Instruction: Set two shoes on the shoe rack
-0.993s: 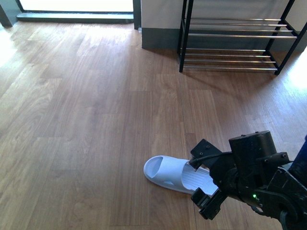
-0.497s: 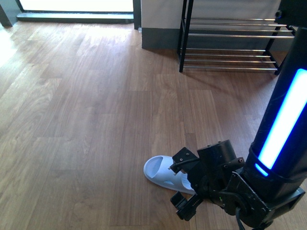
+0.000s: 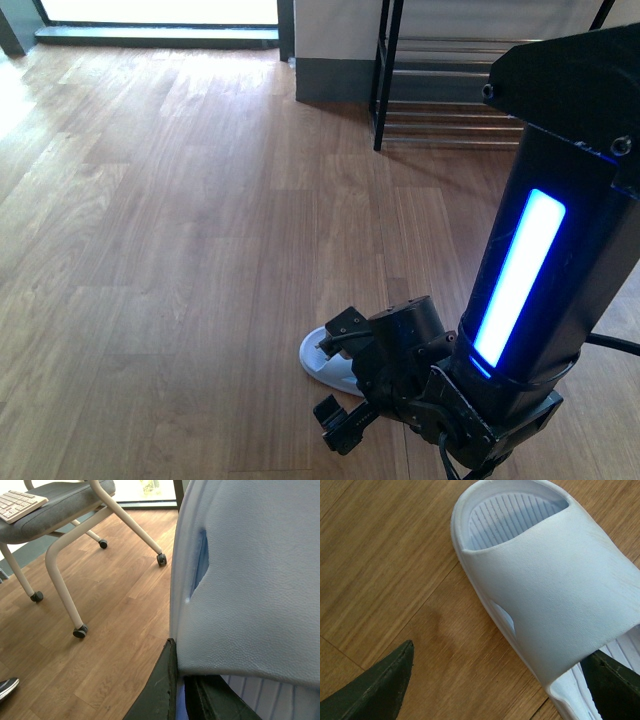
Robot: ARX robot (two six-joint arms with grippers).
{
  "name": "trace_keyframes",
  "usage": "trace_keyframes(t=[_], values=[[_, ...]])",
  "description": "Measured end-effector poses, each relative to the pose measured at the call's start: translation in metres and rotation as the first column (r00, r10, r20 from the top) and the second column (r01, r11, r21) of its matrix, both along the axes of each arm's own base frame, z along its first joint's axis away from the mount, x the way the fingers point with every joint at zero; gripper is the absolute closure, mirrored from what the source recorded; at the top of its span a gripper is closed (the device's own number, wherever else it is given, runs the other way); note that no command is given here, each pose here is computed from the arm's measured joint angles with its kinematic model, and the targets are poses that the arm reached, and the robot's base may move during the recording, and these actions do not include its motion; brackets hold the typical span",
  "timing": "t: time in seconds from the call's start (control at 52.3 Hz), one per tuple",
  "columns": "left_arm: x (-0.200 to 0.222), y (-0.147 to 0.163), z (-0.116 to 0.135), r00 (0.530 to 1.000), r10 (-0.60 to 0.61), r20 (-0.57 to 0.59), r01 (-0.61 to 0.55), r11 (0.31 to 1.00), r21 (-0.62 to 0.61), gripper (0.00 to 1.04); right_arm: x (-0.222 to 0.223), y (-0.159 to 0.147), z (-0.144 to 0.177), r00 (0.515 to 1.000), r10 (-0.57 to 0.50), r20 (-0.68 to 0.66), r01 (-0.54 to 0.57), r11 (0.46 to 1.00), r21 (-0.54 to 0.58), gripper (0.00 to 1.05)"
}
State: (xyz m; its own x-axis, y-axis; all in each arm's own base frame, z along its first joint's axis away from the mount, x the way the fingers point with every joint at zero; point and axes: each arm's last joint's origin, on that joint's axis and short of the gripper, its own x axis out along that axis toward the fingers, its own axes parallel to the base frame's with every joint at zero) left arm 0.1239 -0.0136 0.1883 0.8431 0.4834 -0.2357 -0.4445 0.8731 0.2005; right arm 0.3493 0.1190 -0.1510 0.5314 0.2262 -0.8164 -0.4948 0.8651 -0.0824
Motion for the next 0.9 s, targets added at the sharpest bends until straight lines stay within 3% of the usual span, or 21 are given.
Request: trace_keyframes(t=[0.229, 0.363, 0.535, 0.669, 0.841, 0.898], values=[[0.000, 0.000, 0.000, 1.000, 0.000, 0.000, 0.000, 1.000, 0.000, 1.03, 0.011, 0.001, -0.012, 0.997, -0.075, 0.003, 0.075, 0.997, 0.014, 0.10], [0.000, 0.000, 0.000, 1.000, 0.000, 0.000, 0.000, 1.000, 0.000, 1.03, 0.027, -0.006, -0.021, 0.990, -0.137, 0.011, 0.137, 0.991, -0.005, 0.34], [0.000, 0.000, 0.000, 1.000, 0.000, 0.000, 0.000, 1.000, 0.000, 1.03, 0.039, -0.016, -0.022, 0.982, -0.185, 0.025, 0.185, 0.983, -0.017, 0.55], [0.000, 0.000, 0.000, 1.000, 0.000, 0.000, 0.000, 1.000, 0.000, 1.03, 0.041, -0.030, -0.019, 0.971, -0.233, 0.051, 0.235, 0.971, -0.044, 0.77], [0.000, 0.000, 0.000, 1.000, 0.000, 0.000, 0.000, 1.000, 0.000, 1.03, 0.042, -0.058, 0.005, 0.959, -0.260, 0.114, 0.273, 0.956, -0.112, 1.03], [0.000, 0.000, 0.000, 1.000, 0.000, 0.000, 0.000, 1.000, 0.000, 1.03, 0.047, -0.072, 0.026, 0.951, -0.261, 0.166, 0.284, 0.950, -0.132, 1.03]])
